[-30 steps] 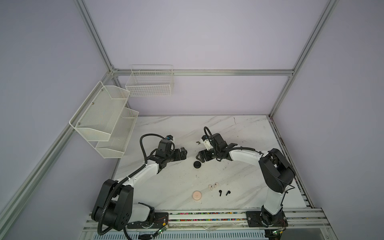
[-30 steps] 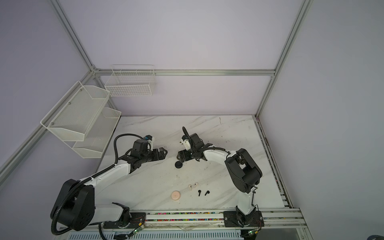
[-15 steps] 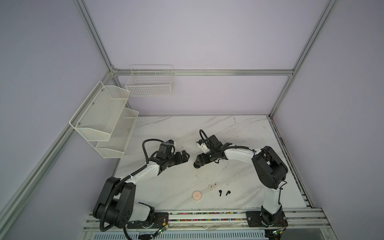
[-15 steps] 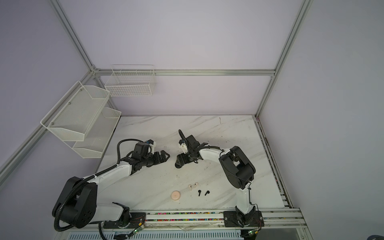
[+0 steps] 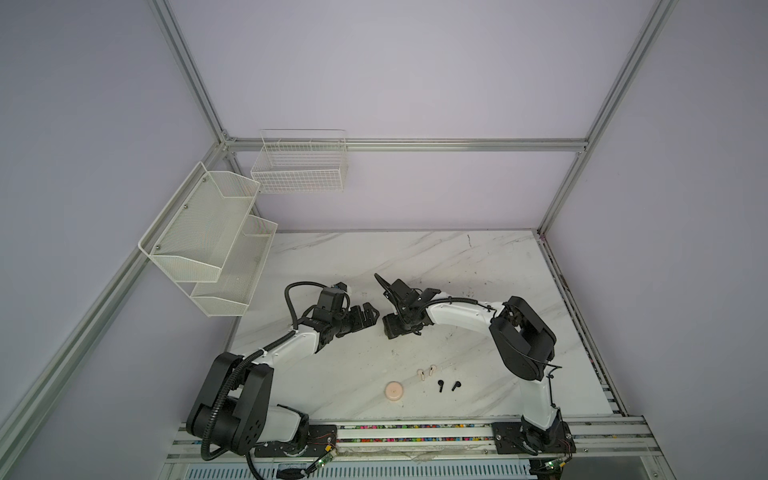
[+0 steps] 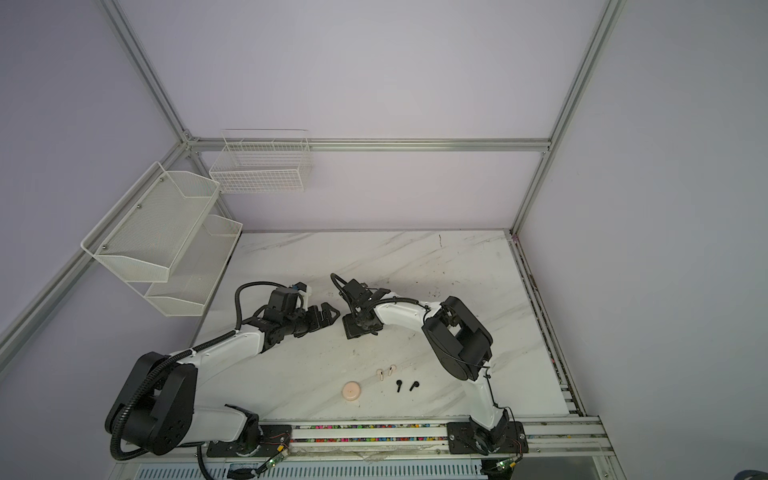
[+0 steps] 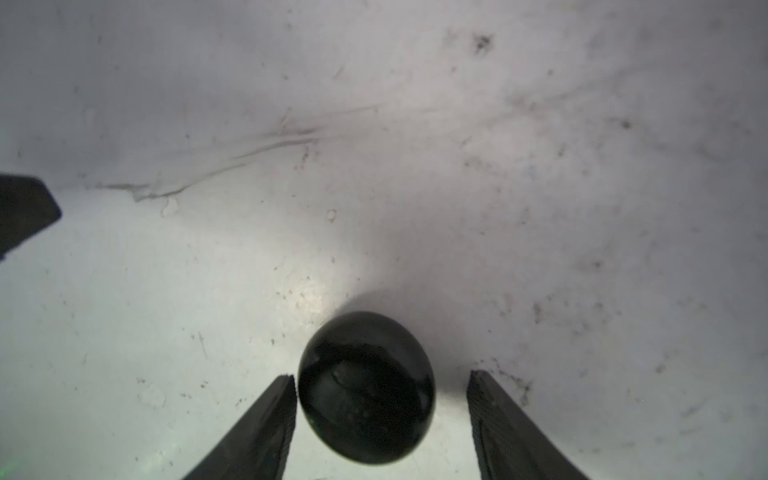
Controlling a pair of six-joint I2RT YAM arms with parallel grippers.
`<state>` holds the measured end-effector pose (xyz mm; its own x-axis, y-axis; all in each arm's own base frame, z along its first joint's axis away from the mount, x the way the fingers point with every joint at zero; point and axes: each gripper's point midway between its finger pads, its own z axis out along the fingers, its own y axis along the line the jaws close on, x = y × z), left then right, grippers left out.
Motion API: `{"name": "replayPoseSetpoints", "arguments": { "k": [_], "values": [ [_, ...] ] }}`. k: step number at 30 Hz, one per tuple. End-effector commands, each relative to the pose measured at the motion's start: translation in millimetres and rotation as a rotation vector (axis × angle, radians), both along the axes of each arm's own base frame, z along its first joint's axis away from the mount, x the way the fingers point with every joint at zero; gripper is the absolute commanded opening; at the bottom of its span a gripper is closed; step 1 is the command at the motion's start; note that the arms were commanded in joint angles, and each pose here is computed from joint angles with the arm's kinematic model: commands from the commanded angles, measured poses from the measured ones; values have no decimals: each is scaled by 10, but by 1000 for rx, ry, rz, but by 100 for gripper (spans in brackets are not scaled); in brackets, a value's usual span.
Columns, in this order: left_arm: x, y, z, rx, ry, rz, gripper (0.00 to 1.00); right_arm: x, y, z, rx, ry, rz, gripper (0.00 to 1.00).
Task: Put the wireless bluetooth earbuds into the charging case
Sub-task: 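Move both grippers toward the black round charging case from either side, then close the right gripper on the black charging case while the left gripper waits beside it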
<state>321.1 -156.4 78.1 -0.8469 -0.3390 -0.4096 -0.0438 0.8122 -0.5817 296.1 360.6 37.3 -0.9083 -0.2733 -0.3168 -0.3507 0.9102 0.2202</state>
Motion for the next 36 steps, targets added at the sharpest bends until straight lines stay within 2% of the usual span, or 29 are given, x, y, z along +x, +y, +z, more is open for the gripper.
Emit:
{"name": "replayPoseSetpoints", "arguments": {
  "k": [1, 9, 19, 24, 36],
  "values": [
    [-75, 19, -30, -21, -5, 8, 100, -6, -215, -15, -119, -2, -139, 72],
    [-122, 33, -47, -17, -5, 3, 100, -35, -216, 33, -161, -21, -139, 72],
    [-175, 72, -36, -9, -12, 12, 100, -111, -100, -24, -117, 48, -195, 72],
    [-176, 35, -60, -20, 3, -4, 100, -21, -145, -24, -156, 17, -223, 72],
    [-179, 29, -37, -21, -8, -11, 100, 47, -110, -114, -202, 10, -207, 65]
  ]
}}
